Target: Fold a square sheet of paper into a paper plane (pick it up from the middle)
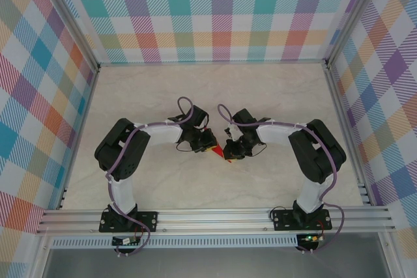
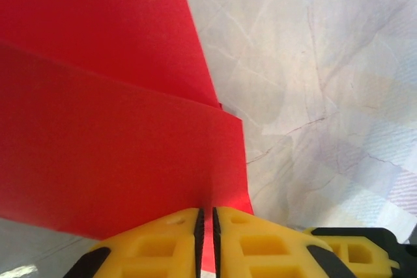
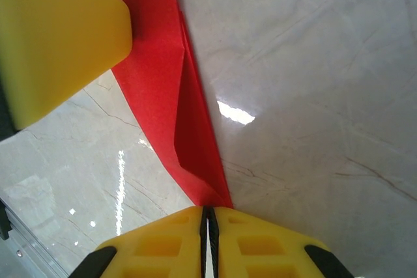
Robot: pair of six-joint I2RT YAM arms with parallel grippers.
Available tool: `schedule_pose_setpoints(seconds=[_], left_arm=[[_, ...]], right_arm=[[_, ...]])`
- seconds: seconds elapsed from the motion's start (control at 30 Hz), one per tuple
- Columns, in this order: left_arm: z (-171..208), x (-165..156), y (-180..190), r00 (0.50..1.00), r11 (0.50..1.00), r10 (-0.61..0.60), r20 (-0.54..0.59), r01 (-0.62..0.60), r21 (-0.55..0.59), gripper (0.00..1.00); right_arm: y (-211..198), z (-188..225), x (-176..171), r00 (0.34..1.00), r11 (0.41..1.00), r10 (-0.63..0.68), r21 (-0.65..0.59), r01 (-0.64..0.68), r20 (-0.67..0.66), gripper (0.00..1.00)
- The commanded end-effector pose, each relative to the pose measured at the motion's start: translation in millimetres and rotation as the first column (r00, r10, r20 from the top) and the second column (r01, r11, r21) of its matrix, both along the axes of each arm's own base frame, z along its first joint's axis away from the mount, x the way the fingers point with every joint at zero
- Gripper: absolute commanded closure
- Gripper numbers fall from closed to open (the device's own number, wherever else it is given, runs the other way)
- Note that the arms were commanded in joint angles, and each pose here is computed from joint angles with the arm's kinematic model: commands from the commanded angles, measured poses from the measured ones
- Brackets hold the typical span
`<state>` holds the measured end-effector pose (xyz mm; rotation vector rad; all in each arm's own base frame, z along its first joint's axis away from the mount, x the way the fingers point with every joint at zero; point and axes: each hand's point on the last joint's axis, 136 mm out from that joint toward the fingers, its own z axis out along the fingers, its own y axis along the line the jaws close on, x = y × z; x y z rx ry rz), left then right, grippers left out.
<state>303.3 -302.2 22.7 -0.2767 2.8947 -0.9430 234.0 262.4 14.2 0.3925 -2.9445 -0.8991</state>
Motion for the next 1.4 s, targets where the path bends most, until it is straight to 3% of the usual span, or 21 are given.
schedule_pose_setpoints(seconds=[0.0,0.3,0.6,1.07,1.37], left_arm=[[26,4,-10,0.994,0.996,-0.023,0.103,0.031,-0.082,0.82],[30,-20,-20,0.993,0.983,-0.037,0.113,0.057,-0.175,0.82],[18,-34,-37,0.990,0.982,-0.087,0.110,0.104,-0.159,0.84],[-18,-35,-23,0.995,0.997,-0.068,0.074,0.071,-0.030,0.88],[-20,-22,-8,0.993,0.997,-0.063,0.098,0.058,0.053,0.88]], right_arm=[[-19,-24,-16,0.996,0.996,-0.016,-0.094,0.009,-0.084,0.88],[-21,-30,-16,0.995,0.993,-0.030,-0.115,0.018,-0.096,0.90],[-22,-31,-17,0.994,0.993,-0.035,-0.119,0.022,-0.102,0.92],[-24,-32,-18,0.993,0.991,-0.036,-0.130,0.022,-0.109,0.93],[-33,-37,-23,0.992,0.987,-0.043,-0.160,0.024,-0.118,0.93]])
